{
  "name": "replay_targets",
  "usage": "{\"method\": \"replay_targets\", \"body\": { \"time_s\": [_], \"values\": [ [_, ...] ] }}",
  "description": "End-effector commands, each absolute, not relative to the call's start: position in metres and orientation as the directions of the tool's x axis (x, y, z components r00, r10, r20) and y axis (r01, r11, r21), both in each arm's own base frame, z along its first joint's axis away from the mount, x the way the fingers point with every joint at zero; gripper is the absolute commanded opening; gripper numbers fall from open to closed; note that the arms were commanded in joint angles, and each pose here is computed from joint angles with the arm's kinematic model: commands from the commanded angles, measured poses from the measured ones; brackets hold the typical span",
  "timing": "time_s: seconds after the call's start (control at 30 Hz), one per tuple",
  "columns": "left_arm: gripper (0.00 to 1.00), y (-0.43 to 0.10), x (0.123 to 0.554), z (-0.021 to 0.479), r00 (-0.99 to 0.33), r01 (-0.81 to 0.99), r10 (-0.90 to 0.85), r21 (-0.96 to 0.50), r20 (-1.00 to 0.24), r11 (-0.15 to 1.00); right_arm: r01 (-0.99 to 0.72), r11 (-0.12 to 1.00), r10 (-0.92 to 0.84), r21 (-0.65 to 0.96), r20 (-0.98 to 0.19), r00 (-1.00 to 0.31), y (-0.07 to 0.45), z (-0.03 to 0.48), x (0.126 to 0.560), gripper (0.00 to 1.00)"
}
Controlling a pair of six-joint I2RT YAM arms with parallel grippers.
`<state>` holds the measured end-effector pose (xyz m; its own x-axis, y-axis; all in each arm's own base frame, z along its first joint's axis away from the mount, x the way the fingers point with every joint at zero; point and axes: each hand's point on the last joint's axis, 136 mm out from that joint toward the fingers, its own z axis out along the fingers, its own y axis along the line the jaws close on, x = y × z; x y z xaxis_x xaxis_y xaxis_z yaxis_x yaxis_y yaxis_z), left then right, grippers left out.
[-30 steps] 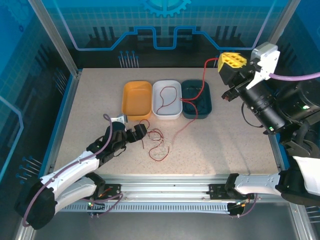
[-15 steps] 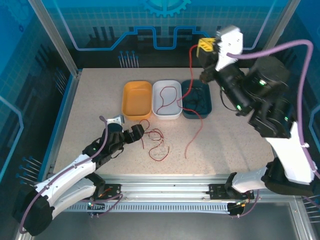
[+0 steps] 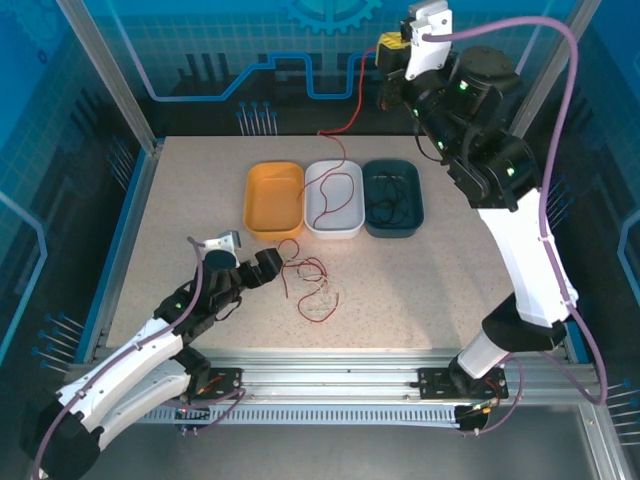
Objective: Untangle the cables
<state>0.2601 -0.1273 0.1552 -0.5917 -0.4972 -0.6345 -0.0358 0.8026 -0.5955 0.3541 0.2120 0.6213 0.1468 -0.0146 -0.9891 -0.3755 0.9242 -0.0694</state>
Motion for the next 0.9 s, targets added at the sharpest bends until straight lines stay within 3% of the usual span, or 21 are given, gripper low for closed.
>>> {"method": "replay_targets", "body": {
  "time_s": [0.0, 0.33, 0.87],
  "values": [
    [0.99, -0.118, 0.257, 0.148, -0.587, -0.068, -0.499, -0.575, -0.638, 0.815, -0.401, 0.916, 0.030, -0.036, -0.987, 0.158, 0.220, 0.625, 0.368, 0.00],
    [0.99, -0.119, 0.257, 0.146, -0.591, -0.065, -0.496, -0.576, -0.636, 0.815, -0.336, 0.940, -0.060, -0.068, -0.998, 0.034, 0.227, 0.567, 0.424, 0.00],
    [0.99, -0.119, 0.255, 0.142, -0.601, -0.067, -0.490, -0.571, -0.632, 0.818, -0.376, 0.923, -0.140, -0.081, -0.981, -0.132, 0.265, 0.483, 0.475, 0.00]
  ]
}}
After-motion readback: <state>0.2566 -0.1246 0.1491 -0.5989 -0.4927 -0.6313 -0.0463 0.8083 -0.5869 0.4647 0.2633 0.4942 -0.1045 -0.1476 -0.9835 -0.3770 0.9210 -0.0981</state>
